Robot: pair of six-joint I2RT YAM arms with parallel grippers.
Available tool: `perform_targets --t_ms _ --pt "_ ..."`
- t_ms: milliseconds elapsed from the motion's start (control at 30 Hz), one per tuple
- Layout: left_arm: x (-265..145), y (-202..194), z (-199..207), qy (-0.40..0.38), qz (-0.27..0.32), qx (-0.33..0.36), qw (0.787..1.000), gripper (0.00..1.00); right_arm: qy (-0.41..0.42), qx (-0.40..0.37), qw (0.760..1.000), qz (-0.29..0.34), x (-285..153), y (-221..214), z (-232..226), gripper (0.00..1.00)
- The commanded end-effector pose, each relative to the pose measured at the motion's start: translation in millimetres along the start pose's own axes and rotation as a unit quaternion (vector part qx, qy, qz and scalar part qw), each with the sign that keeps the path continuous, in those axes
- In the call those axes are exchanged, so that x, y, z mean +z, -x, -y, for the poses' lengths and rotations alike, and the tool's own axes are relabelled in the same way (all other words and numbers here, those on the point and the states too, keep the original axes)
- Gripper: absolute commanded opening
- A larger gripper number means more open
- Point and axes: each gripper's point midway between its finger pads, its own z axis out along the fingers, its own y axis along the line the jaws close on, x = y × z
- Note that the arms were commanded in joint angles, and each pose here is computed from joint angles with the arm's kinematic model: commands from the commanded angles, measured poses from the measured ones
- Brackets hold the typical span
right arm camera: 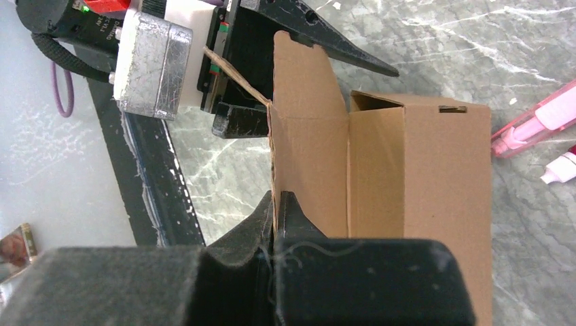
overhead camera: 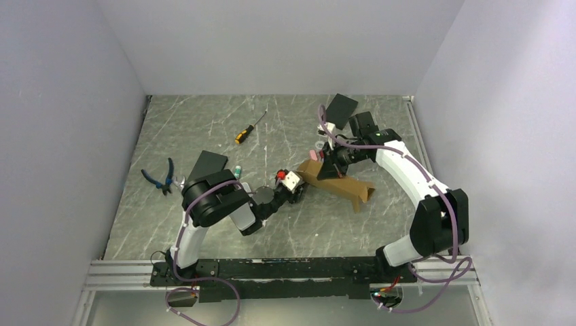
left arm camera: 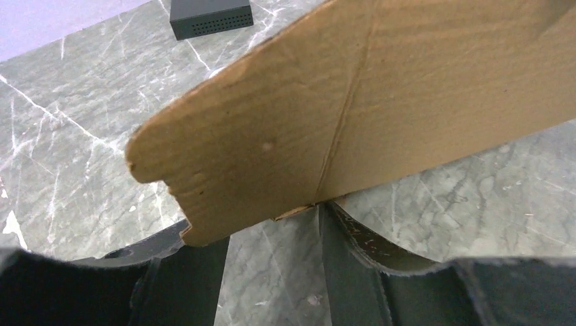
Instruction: Fold the paper box
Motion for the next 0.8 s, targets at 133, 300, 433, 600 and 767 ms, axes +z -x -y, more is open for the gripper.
perform_targets --t_ms 133,300,433,600,767 --pt "20.3 18.2 -13.7 -0.004 0.045 0.021 0.999 0.54 0.038 0.027 0.999 0.013 -2.5 13.1 0.1 0.0" --pt "30.6 18.4 -15.7 -0.013 0.052 0.02 0.998 0.53 0.039 0.043 0.998 0.015 -5.1 16.7 8.0 0.0" --pt "35.7 19.0 -14.3 -0.028 0.057 0.017 0.998 0.51 0.051 0.064 0.996 0.019 -8.5 19.2 13.7 0.0" --pt "41.5 18.2 -16.3 -0.031 0.06 0.012 0.998 0.46 0.072 0.095 0.993 0.022 -11.1 19.9 21.6 0.0" --pt "46.3 20.5 -10.9 -0.053 0.067 0.004 0.996 0.42 0.083 0.118 0.989 0.026 -12.3 18.6 28.7 0.0"
